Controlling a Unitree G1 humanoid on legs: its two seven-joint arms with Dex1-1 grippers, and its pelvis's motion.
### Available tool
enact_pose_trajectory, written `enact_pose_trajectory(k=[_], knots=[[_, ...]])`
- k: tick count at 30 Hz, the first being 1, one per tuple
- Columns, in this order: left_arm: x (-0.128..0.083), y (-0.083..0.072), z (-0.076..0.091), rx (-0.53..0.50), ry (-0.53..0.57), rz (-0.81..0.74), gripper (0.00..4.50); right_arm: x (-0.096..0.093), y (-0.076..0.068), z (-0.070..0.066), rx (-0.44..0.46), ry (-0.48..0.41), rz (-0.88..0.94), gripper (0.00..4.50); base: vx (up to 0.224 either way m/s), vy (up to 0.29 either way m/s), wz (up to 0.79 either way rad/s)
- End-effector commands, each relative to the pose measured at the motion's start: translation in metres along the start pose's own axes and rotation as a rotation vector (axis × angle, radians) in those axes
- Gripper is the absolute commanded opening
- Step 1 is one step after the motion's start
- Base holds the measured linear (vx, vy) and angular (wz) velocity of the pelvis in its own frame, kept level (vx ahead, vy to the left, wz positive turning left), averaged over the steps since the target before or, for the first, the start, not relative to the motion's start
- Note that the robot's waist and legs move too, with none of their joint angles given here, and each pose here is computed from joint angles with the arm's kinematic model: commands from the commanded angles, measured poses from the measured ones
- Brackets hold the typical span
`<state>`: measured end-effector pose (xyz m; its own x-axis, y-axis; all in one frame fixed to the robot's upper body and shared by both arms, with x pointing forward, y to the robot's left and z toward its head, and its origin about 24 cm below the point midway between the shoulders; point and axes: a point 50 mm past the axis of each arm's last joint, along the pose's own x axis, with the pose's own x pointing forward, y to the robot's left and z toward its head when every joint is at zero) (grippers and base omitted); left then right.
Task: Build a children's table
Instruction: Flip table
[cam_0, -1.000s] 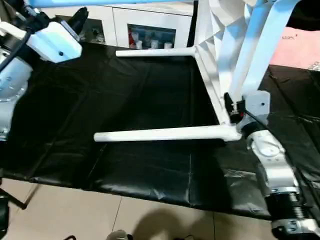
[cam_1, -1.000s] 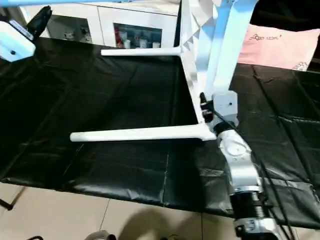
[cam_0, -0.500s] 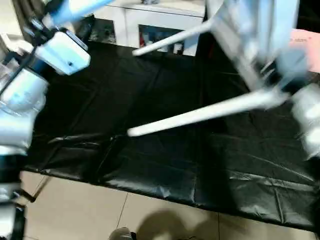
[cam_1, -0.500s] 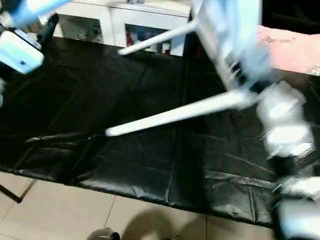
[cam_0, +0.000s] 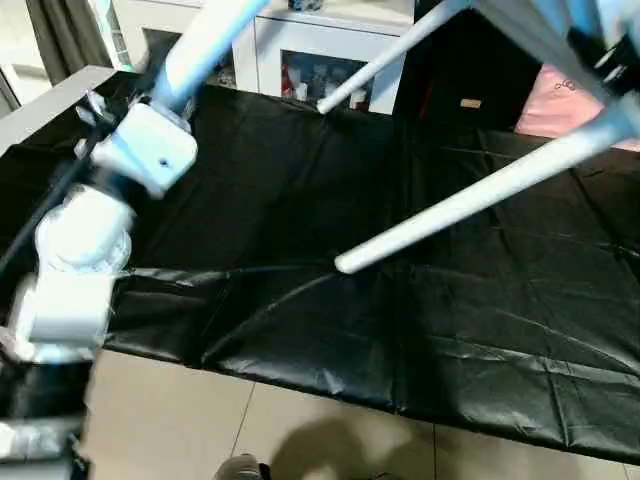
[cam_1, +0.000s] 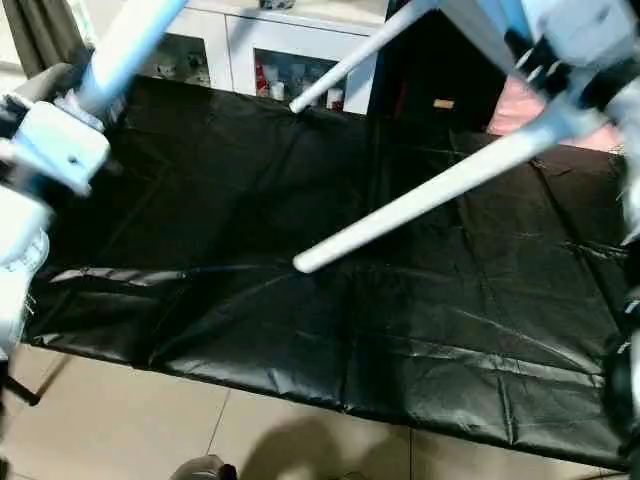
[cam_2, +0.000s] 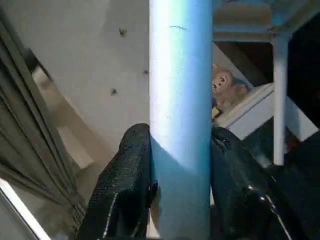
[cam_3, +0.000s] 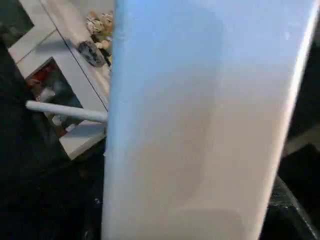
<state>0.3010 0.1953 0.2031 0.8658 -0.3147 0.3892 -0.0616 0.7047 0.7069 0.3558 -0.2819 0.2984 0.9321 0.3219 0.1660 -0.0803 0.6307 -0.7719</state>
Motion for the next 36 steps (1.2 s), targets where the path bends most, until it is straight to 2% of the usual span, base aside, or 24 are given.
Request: enact_pose_trajectory(k=[1, 6, 9, 11, 12, 13, 15, 16, 20, 22, 26, 33, 34, 35, 36], knots=[[-0.006, -0.026, -0.016, -0.054, 0.123, -0.13, 1.45, 0.003, -0.01, 0.028, -0.093, -0.106, 0.089, 1.93, 0.0, 0.0, 0.0], [-0.009, -0.032, -0.023, -0.128, 0.196, -0.137, 1.45, 0.006, -0.014, 0.038, -0.093, -0.146, 0.156, 1.93, 0.0, 0.0, 0.0], [-0.011, -0.034, -0.024, -0.151, 0.21, -0.131, 1.45, 0.008, -0.011, 0.039, -0.074, -0.157, 0.208, 1.93, 0.0, 0.0, 0.0], [-0.013, -0.037, -0.026, -0.167, 0.214, -0.126, 1.45, 0.008, -0.004, 0.04, -0.057, -0.176, 0.283, 1.93, 0.0, 0.0, 0.0], [-0.014, -0.038, -0.027, -0.17, 0.216, -0.126, 1.45, 0.007, -0.001, 0.04, -0.052, -0.188, 0.306, 2.49, 0.0, 0.0, 0.0], [-0.016, -0.04, -0.028, -0.172, 0.218, -0.127, 1.45, 0.006, 0.001, 0.04, -0.038, -0.2, 0.322, 2.63, 0.0, 0.0, 0.0], [-0.017, -0.041, -0.029, -0.172, 0.222, -0.13, 1.45, 0.005, 0.002, 0.04, -0.022, -0.215, 0.342, 2.63, 0.0, 0.0, 0.0], [-0.018, -0.041, -0.029, -0.167, 0.224, -0.132, 1.45, 0.004, 0.003, 0.04, -0.02, -0.219, 0.358, 3.0, 0.0, 0.0, 0.0], [-0.018, -0.037, -0.03, -0.141, 0.235, -0.139, 1.45, -0.001, 0.005, 0.038, -0.03, -0.221, 0.42, 3.2, 0.0, 0.0, 0.0], [-0.018, -0.035, -0.031, -0.119, 0.234, -0.144, 1.45, -0.004, 0.006, 0.04, -0.004, -0.245, 0.443, 3.57, 0.0, 0.0, 0.0], [-0.018, -0.033, -0.033, -0.116, 0.239, -0.139, 1.45, -0.007, 0.004, 0.044, 0.039, -0.292, 0.453, 3.78, 0.0, 0.0, 0.0], [-0.017, -0.031, -0.036, -0.105, 0.242, -0.144, 1.45, -0.018, -0.002, 0.063, 0.167, -0.452, 0.494, 4.48, 0.0, 0.0, 0.0], [-0.017, -0.031, -0.036, -0.103, 0.243, -0.144, 1.45, -0.019, -0.004, 0.066, 0.203, -0.486, 0.488, 4.48, 0.0, 0.0, 0.0], [-0.018, -0.03, -0.037, -0.097, 0.243, -0.147, 1.45, -0.022, -0.012, 0.076, 0.308, -0.586, 0.441, 4.5, 0.0, 0.0, 0.0], [-0.018, -0.03, -0.037, -0.097, 0.243, -0.147, 1.45, -0.022, -0.012, 0.076, 0.308, -0.586, 0.441, 4.5, 0.0, 0.0, 0.0]])
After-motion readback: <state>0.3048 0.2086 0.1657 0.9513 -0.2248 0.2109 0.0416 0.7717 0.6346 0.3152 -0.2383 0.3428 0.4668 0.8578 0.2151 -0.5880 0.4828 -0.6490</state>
